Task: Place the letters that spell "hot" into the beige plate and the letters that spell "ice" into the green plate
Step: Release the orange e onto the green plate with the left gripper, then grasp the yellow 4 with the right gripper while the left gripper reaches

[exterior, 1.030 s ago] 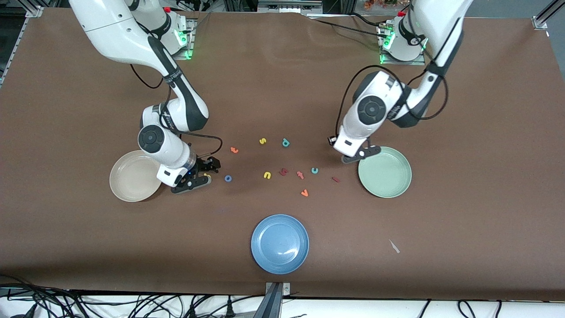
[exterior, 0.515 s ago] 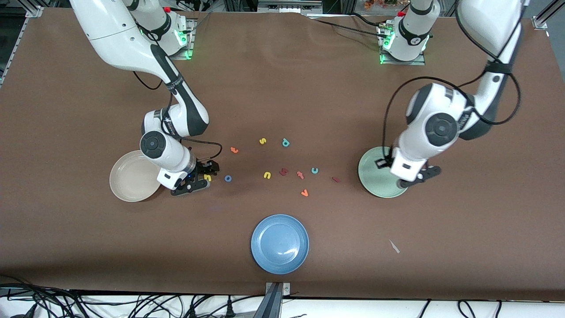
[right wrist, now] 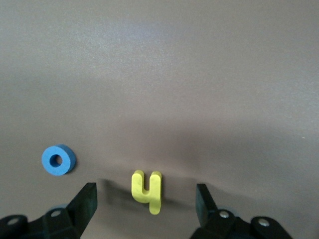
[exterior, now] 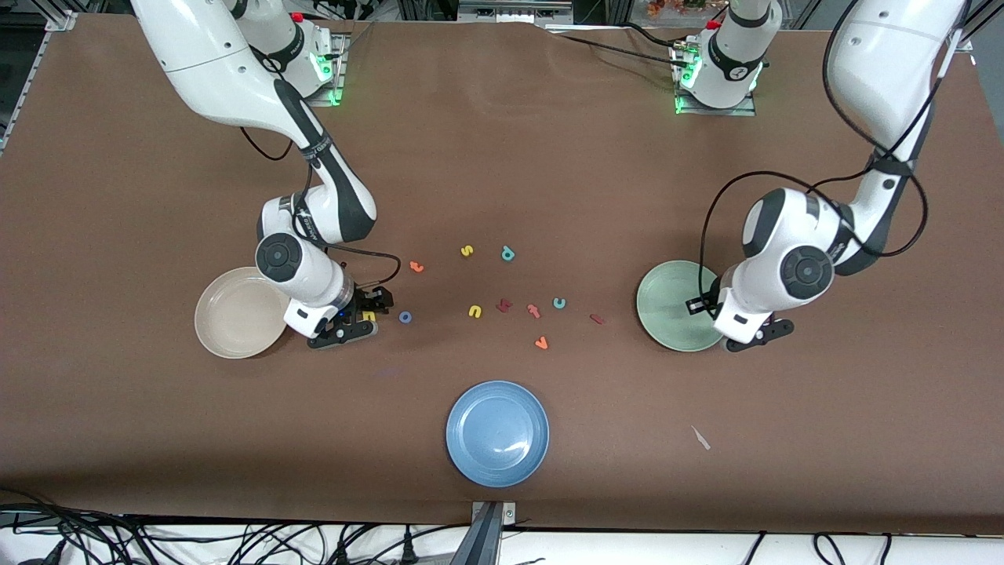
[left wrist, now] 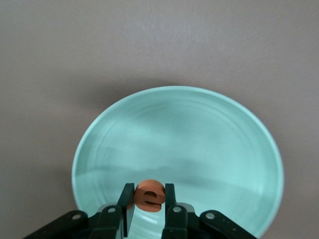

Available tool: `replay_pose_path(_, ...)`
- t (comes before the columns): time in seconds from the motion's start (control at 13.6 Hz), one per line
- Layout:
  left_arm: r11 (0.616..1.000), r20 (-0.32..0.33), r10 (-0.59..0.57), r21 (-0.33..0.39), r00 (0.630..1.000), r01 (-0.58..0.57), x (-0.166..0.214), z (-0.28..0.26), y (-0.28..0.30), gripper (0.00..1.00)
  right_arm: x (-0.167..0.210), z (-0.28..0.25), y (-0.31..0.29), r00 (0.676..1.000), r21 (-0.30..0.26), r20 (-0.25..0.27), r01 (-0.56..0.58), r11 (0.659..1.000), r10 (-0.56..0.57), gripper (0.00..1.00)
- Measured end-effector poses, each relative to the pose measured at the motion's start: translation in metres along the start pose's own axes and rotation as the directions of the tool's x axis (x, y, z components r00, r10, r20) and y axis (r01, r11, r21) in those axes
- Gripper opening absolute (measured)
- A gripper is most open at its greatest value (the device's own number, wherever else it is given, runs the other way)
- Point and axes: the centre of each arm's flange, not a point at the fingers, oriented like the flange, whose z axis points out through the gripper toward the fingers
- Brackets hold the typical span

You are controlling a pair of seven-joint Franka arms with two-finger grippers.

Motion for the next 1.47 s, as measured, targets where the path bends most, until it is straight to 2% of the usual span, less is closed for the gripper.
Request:
replay_pose_path(0.07,1.0,0.0,0.01,0.013,1.0,-0.01,0.002,0.008,-0.002,0.26,0.0,0.001,0.0,1.0,-0.002,0.0,0.0,1.0,0.0,0.85)
replay_pose_path(0.15,1.0,-0.001,0.01,0.018,1.0,-0.01,0.003,0.01,-0.004,0.31,0.0,0.001,-0.002,1.0,-0.003,0.0,0.003,1.0,-0.003,0.85)
replay_pose_path(0.22,1.0,-0.005,0.009,0.019,1.0,-0.009,0.005,0.009,-0.006,0.31,0.0,0.001,-0.005,1.0,-0.004,0.0,0.007,1.0,-0.007,0.8)
replay_pose_path(0.29,1.0,-0.009,0.007,0.016,1.0,-0.007,0.007,0.007,-0.007,0.37,0.0,0.001,-0.008,1.0,-0.007,0.0,0.01,1.0,-0.01,0.8)
replay_pose_path(0.52,1.0,-0.028,0.007,0.007,1.0,-0.007,0.009,-0.006,-0.003,0.66,-0.001,0.001,-0.011,1.0,-0.013,0.0,0.012,1.0,-0.012,0.7)
replay_pose_path(0.74,0.999,-0.077,-0.018,-0.034,0.997,0.015,0.003,-0.053,0.018,0.98,0.0,0.001,-0.008,1.0,-0.016,0.0,0.009,1.0,-0.009,0.67)
replay_pose_path(0.88,0.992,-0.108,-0.107,-0.083,0.988,0.098,-0.007,-0.086,0.046,1.0,0.0,0.002,-0.004,1.0,-0.02,0.001,0.001,1.0,-0.001,0.66)
replay_pose_path(1.03,0.969,-0.114,-0.231,-0.122,0.966,0.217,-0.022,-0.101,0.08,1.0,0.0,0.001,-0.001,1.0,-0.023,0.001,-0.005,1.0,0.005,0.67)
replay_pose_path(1.25,0.932,-0.077,-0.35,-0.128,0.934,0.339,-0.044,-0.084,0.124,1.0,0.0,0.002,-0.001,1.0,-0.023,0.002,-0.007,1.0,0.007,0.7)
replay_pose_path(1.47,0.879,-0.034,-0.461,-0.153,0.887,0.452,-0.049,-0.049,0.155,1.0,-0.001,0.002,-0.001,1.0,-0.024,0.011,-0.007,1.0,0.007,0.7)
